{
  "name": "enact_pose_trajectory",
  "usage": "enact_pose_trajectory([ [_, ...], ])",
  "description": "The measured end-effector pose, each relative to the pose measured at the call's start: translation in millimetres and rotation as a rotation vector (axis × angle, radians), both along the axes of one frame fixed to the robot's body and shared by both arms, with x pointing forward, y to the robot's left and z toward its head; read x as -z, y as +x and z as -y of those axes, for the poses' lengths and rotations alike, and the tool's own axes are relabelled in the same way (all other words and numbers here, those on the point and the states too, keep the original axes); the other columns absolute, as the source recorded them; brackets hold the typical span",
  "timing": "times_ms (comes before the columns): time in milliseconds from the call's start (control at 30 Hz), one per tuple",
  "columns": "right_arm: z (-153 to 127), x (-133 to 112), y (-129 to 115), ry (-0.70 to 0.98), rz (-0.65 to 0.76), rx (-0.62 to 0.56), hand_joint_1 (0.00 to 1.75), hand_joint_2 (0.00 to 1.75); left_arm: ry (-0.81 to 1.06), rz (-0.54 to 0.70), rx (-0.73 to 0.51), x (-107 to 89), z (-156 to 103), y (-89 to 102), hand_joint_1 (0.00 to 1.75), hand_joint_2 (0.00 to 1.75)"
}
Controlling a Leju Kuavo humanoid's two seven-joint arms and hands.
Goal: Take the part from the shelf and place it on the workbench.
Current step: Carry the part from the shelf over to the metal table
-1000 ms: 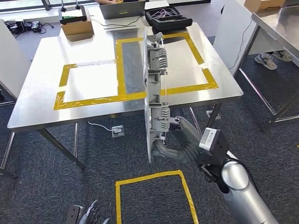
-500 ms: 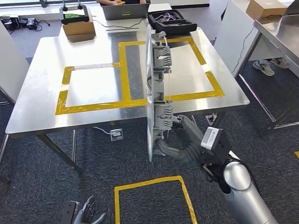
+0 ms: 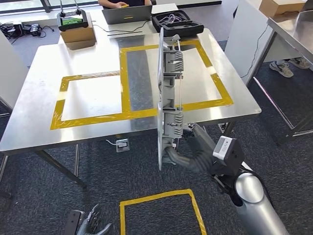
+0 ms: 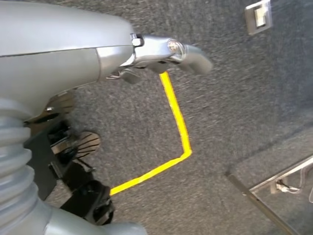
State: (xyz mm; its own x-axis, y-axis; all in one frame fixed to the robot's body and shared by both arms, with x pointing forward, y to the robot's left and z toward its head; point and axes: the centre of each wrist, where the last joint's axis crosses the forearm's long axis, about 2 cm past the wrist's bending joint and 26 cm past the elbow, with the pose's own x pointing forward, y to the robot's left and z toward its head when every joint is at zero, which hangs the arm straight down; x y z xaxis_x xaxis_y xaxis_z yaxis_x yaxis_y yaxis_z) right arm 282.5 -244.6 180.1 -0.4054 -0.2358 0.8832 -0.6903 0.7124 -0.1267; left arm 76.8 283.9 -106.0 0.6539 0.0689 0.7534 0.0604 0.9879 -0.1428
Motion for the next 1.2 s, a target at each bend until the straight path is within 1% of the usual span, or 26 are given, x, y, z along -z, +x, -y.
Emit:
enact_pose_trajectory([
  [233,0.0,3.8,-3.9,0.004,-0.01,0.001,1.75,1.75,0.003,-0.005,0.001,0.5,-1.2,-2.6,0.0,1.75],
  [500,-0.2,1.1,-5.1,0.011,0.009,-0.007,1.75,1.75,0.007,0.001,-0.002,0.5,-2.5,-2.7,0.0,1.75],
  [1000,0.4,1.3,-5.5,0.006,0.009,-0.01,1.75,1.75,-0.01,-0.001,0.013,0.5,5.4,-3.4,0.0,1.75],
  [1200,0.2,1.7,-5.9,0.005,0.008,-0.01,1.75,1.75,-0.011,-0.012,0.013,1.4,6.0,-9.0,0.0,1.75],
])
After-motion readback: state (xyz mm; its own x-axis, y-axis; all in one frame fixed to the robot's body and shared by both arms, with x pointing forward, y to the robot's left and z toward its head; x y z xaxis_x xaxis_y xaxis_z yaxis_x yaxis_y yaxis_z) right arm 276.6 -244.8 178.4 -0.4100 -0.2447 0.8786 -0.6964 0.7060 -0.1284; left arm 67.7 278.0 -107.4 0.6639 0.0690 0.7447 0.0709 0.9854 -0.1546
